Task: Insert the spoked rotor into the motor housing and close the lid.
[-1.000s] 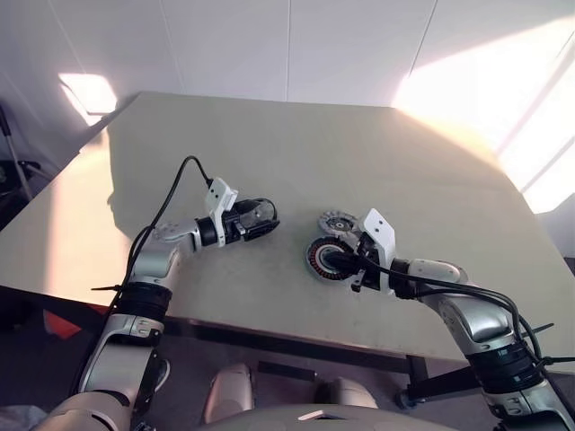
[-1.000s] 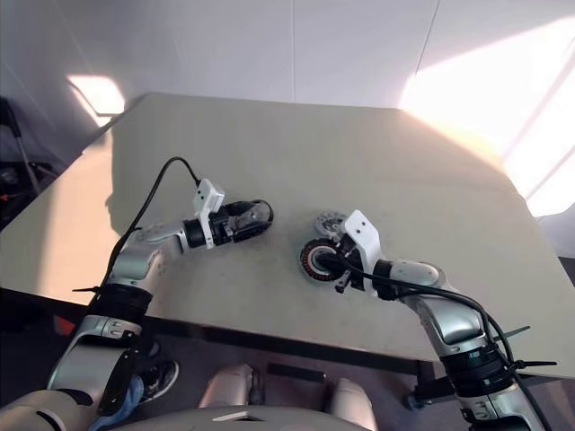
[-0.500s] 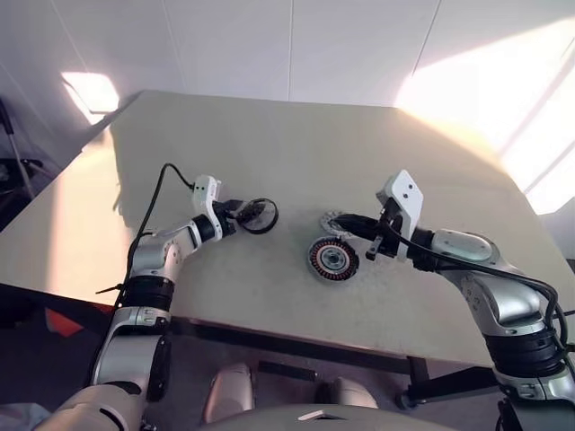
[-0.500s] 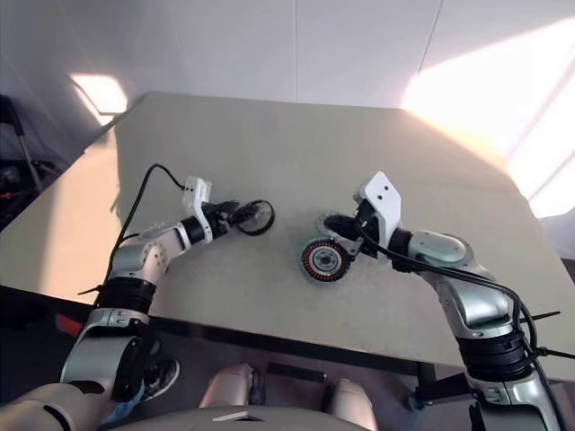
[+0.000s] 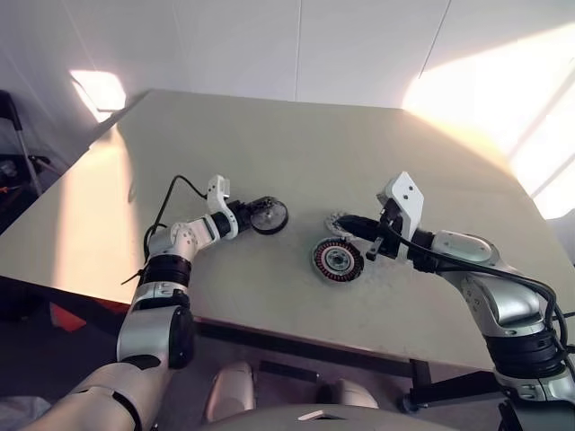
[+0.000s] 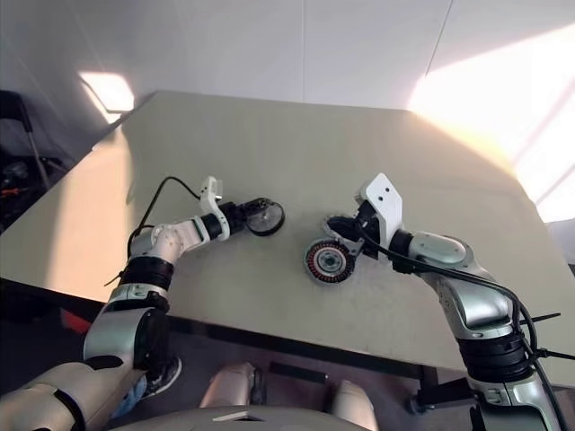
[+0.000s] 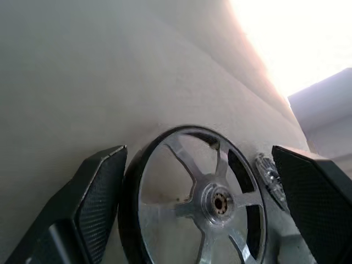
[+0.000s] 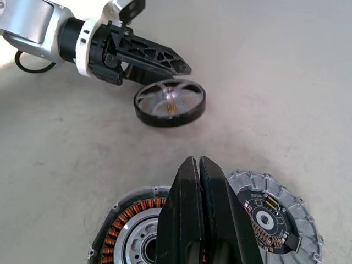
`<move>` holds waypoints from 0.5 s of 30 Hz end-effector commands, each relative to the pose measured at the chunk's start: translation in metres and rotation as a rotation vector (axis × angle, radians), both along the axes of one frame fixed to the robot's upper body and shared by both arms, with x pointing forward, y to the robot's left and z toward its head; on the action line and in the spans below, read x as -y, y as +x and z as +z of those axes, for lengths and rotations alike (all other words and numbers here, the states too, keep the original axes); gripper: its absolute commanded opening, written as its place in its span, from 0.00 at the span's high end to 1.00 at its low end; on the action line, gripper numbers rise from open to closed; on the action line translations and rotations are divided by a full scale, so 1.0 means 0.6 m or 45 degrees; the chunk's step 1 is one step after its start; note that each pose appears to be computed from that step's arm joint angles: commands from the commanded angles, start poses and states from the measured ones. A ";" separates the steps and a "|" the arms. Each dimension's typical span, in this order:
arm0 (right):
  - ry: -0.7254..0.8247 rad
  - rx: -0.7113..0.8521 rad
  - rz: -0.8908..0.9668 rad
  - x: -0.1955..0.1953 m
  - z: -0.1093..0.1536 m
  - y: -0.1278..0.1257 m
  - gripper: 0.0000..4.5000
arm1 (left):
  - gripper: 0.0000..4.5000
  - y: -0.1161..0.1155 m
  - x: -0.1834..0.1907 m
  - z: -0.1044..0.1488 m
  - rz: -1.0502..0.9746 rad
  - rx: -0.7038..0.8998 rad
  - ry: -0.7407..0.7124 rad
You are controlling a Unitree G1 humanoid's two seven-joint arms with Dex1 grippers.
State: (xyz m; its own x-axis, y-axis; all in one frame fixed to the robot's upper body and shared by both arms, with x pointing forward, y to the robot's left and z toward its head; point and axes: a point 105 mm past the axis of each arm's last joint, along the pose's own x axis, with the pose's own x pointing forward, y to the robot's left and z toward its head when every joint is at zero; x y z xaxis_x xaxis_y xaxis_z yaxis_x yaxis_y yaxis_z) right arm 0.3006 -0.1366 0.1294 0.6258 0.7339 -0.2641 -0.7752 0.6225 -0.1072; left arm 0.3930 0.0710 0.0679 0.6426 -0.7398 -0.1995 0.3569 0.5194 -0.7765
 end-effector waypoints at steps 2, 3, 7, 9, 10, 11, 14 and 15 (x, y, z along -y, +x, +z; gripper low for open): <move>0.000 0.070 -0.009 0.002 0.021 0.005 0.99 | 0.00 -0.001 0.025 0.021 -0.068 0.019 -0.064; -0.001 0.071 -0.014 0.002 0.021 0.006 0.99 | 0.00 -0.001 0.024 0.020 -0.063 0.019 -0.064; -0.003 0.074 -0.021 0.004 0.021 0.006 1.00 | 0.14 0.002 0.008 0.019 -0.014 0.004 -0.096; -0.005 0.076 -0.023 0.004 0.021 0.008 1.00 | 0.28 0.001 0.004 0.021 -0.011 -0.003 -0.115; -0.006 0.076 -0.024 0.004 0.021 0.009 1.00 | 0.36 -0.001 0.003 0.022 -0.016 -0.008 -0.123; -0.007 0.078 -0.024 0.004 0.022 0.010 1.00 | 0.43 -0.004 0.002 0.021 -0.026 -0.014 -0.123; -0.009 0.083 -0.026 0.004 0.022 0.013 1.00 | 0.58 -0.009 0.000 0.015 -0.033 -0.035 -0.107; -0.009 0.084 -0.027 0.004 0.022 0.014 1.00 | 0.58 -0.012 -0.001 0.011 -0.034 -0.042 -0.095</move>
